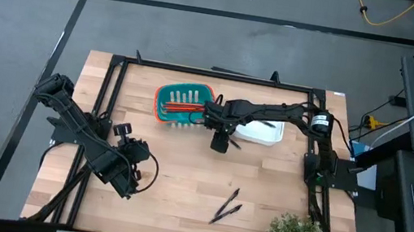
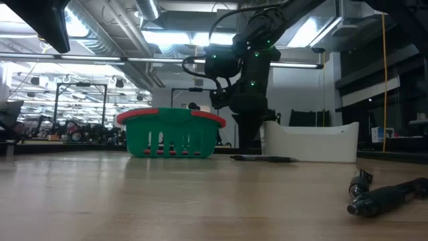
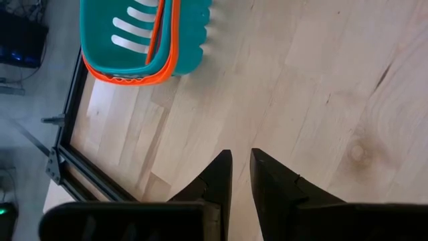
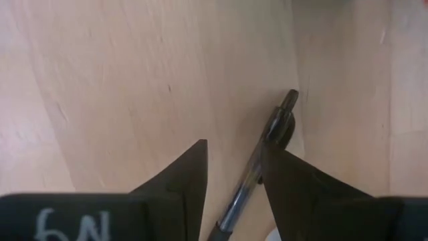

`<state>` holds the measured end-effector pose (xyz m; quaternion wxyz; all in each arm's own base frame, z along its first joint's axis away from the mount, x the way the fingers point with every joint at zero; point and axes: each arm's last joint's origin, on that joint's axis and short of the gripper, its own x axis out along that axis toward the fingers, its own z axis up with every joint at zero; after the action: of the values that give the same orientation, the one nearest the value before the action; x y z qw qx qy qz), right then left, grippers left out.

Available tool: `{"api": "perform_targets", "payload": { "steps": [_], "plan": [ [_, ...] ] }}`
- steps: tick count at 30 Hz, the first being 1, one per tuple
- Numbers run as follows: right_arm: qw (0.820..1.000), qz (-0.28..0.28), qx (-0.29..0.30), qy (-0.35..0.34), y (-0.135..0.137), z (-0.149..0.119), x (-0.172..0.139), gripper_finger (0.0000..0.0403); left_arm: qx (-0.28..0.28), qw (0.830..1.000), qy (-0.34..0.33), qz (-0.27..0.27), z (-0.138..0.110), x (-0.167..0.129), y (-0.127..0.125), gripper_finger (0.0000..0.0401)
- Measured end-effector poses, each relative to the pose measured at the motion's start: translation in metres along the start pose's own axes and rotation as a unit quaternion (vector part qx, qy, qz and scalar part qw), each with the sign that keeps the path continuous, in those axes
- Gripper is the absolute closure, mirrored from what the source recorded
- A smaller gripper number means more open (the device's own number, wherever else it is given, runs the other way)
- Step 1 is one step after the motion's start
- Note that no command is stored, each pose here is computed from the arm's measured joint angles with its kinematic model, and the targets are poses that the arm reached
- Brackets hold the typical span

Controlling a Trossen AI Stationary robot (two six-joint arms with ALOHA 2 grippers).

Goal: Sort pens & pencils
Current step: Put the black pen into the white bin

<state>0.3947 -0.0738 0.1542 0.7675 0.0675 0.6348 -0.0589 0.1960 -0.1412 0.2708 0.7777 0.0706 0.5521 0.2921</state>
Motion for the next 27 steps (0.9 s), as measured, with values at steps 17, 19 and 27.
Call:
{"api": "perform_targets", "payload": {
  "steps": [17, 19, 27],
  "plan": [
    [1.000, 0.012, 0.011, 0.008, -0.008, 0.002, 0.019, 0.0264, 0.005, 1.000, -0.001, -0.001, 0.000, 0.000, 0.000, 0.0351],
    [1.000, 0.014, 0.011, 0.010, -0.008, 0.002, 0.020, 0.0264, 0.005, 1.000, -0.001, -0.001, 0.000, 0.000, 0.000, 0.0351],
    [1.000, 0.018, 0.012, 0.013, 0.000, 0.004, 0.018, 0.0264, 0.005, 1.000, -0.001, -0.001, 0.000, 0.000, 0.000, 0.0351]
  ]
}}
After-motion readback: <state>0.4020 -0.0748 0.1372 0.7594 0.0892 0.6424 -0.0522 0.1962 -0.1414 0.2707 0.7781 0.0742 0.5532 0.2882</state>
